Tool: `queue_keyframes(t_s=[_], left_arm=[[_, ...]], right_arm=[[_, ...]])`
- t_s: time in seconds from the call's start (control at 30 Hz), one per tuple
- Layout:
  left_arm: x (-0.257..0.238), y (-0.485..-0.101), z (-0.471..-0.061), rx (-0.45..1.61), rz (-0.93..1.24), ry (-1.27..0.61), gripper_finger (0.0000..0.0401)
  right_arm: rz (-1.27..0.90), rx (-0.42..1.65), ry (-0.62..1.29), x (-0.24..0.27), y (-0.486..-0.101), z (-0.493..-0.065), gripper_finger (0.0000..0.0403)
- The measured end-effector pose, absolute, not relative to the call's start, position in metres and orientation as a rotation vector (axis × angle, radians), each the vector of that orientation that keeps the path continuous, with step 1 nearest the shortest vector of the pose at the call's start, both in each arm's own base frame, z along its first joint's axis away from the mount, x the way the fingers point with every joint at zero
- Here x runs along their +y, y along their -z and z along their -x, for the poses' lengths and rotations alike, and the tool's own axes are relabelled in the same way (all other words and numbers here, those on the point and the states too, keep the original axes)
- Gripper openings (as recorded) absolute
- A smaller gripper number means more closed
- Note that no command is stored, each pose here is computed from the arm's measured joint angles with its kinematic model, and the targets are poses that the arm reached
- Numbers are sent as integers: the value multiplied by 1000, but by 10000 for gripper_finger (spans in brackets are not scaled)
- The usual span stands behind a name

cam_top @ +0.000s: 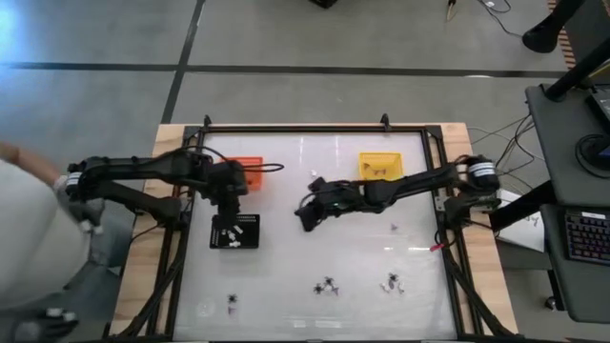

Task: Sort Halloween decoration
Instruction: Put the white skeleton toy into the black bin

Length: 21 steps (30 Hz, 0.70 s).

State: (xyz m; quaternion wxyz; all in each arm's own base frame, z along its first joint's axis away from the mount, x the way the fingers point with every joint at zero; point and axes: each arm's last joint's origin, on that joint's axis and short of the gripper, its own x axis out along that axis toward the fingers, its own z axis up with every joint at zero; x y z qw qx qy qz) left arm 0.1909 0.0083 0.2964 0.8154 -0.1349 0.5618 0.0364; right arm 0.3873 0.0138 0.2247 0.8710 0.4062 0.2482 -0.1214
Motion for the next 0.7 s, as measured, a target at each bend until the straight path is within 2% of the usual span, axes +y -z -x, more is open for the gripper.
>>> queue_keyframes(t_s=[0.3,0.7], left_arm=[[9,-306,-174,1159,239,-134,75],[11,-317,-154,1072,188,-235,75]], right_arm=[[-808,541,212,17,-232,-442,13],[-871,570,134,21,-208,-501,13]])
